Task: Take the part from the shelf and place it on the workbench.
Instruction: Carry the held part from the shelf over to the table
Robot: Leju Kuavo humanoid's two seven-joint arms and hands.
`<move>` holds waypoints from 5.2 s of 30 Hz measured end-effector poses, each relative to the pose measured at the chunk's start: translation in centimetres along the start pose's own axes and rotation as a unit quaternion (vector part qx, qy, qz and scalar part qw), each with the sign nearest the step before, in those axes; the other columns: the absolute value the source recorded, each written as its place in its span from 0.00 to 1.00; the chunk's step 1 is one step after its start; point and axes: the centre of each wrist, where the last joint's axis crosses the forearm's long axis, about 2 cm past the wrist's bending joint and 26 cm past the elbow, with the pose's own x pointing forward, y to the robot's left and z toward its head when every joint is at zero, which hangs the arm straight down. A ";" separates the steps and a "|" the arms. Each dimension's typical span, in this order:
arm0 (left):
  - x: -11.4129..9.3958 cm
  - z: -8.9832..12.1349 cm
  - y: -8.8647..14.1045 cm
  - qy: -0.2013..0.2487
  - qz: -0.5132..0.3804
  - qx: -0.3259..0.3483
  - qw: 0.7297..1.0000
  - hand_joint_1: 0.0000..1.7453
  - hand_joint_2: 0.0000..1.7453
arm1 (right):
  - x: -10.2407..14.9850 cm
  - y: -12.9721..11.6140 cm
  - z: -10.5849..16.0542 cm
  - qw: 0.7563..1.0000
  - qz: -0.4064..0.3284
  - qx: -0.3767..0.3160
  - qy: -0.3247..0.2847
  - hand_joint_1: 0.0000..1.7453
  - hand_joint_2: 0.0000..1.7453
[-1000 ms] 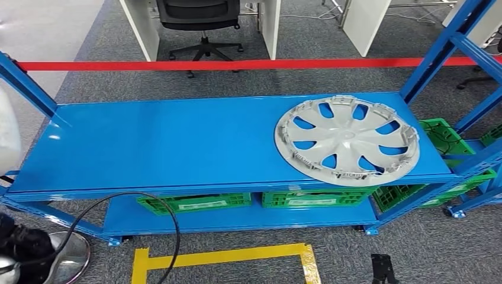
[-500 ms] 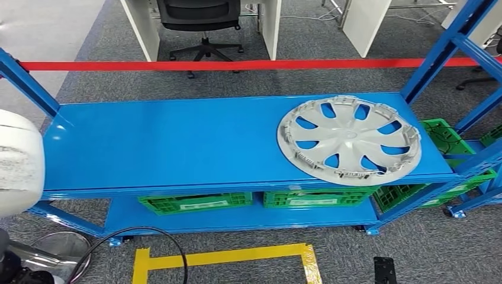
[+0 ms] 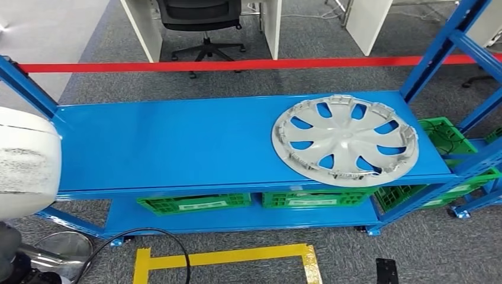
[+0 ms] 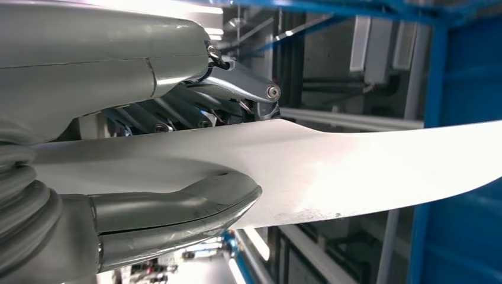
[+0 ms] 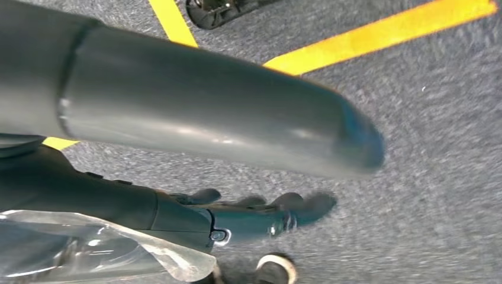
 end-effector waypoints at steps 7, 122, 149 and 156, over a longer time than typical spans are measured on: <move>0.0 -0.1 -0.1 0.001 0.014 -0.004 1.000 1.00 1.00 | 0.0 0.0 0.0 1.000 -0.005 0.011 0.019 0.00 0.00; 1.6 2.2 -1.6 0.008 0.056 0.059 0.997 1.00 1.00 | 1.3 -2.4 -1.5 0.997 0.061 0.047 -0.024 0.00 0.00; 1.7 2.1 -1.4 0.006 0.051 0.065 0.997 1.00 1.00 | 1.3 -2.3 -1.5 0.996 0.077 0.044 -0.032 0.00 0.00; 1.7 2.3 -1.2 0.008 0.047 0.067 0.997 1.00 1.00 | 1.3 -2.2 -1.5 0.994 0.091 0.046 -0.034 0.00 0.00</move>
